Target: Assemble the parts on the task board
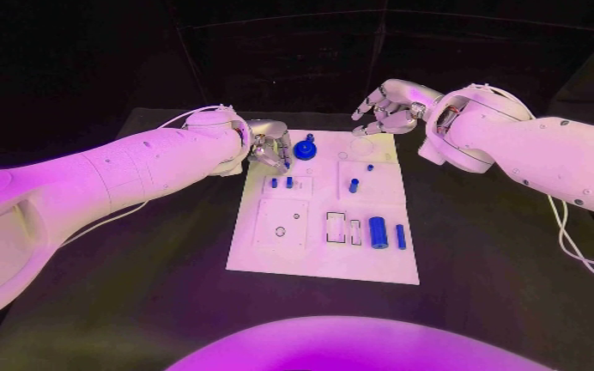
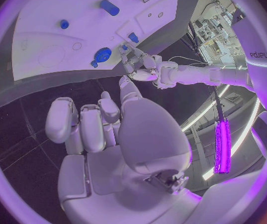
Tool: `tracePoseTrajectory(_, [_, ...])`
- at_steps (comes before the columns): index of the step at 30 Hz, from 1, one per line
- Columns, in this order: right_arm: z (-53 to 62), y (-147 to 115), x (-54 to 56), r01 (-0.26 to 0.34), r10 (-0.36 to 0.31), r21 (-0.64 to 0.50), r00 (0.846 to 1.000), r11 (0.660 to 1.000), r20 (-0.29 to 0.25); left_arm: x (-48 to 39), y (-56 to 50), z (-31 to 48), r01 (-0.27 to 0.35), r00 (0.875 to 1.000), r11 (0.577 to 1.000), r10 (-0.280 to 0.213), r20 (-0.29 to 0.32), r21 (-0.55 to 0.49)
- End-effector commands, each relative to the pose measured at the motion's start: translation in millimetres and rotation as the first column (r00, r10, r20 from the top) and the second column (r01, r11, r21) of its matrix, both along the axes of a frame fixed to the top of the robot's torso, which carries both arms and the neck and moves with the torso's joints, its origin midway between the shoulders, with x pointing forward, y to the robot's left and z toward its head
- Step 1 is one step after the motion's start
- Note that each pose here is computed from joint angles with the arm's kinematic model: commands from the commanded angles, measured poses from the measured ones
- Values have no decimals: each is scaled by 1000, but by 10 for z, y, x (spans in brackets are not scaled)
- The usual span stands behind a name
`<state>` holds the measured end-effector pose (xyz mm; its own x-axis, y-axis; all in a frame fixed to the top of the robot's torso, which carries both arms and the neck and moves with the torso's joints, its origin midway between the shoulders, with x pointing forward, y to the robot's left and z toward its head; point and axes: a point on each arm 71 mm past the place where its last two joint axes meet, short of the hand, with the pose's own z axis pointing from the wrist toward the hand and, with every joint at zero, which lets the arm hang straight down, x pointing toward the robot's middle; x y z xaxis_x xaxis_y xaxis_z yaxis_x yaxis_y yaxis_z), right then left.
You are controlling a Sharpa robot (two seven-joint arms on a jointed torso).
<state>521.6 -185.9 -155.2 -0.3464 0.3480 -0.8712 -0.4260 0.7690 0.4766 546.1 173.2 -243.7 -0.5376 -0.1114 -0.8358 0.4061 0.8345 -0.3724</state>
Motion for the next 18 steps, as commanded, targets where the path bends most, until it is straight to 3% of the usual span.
tracePoseTrajectory(1, [13,6,2,-4,4,-1,1000,1000,4,4,-3,-8,-9,1000,1000,9,-18,12])
tracePoseTrajectory(18, [11,-31,11,6,-6,-3,1000,1000,4,12,32,-12,-24,1000,1000,24,-16,19])
